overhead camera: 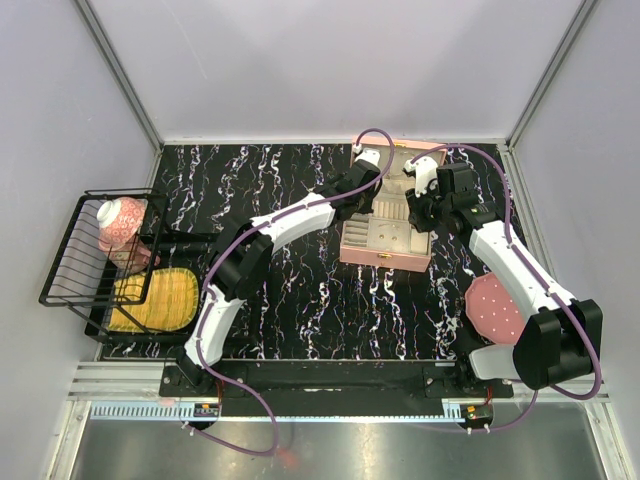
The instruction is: Organize the mixed jewelry
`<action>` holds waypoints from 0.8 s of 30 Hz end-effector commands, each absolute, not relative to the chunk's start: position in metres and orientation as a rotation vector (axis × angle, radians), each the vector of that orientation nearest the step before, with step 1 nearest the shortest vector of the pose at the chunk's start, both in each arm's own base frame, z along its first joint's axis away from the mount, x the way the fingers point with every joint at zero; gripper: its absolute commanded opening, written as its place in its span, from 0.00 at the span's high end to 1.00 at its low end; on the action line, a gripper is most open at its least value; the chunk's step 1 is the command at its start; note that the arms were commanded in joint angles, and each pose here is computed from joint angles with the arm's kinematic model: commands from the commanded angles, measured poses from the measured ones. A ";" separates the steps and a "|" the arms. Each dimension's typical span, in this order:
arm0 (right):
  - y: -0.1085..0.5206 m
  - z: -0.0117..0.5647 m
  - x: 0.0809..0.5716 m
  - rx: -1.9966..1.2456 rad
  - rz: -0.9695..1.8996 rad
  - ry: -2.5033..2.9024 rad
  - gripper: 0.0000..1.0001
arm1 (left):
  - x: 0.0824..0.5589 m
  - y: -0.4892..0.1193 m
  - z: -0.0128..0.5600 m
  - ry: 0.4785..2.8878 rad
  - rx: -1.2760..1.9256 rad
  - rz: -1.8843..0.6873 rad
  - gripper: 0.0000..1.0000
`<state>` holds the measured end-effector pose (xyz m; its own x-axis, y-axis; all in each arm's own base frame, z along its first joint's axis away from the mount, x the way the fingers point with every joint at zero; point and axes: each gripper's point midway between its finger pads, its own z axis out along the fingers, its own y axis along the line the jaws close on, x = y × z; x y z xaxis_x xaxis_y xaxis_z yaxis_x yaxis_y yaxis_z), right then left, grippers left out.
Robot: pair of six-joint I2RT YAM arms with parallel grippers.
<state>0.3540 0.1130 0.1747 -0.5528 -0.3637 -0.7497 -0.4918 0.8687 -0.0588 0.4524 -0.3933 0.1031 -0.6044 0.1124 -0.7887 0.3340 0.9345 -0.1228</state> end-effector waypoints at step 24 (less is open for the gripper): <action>0.118 0.179 0.358 -0.624 0.221 2.183 0.69 | 0.456 -0.392 0.109 2.201 0.271 -0.340 0.87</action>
<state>0.3540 0.1130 0.1745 -0.5532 -0.3642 -0.7493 -0.4923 0.8684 -0.0586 0.4499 -0.3901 0.0965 -0.6192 0.1122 -0.7771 0.3243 0.9379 -0.1230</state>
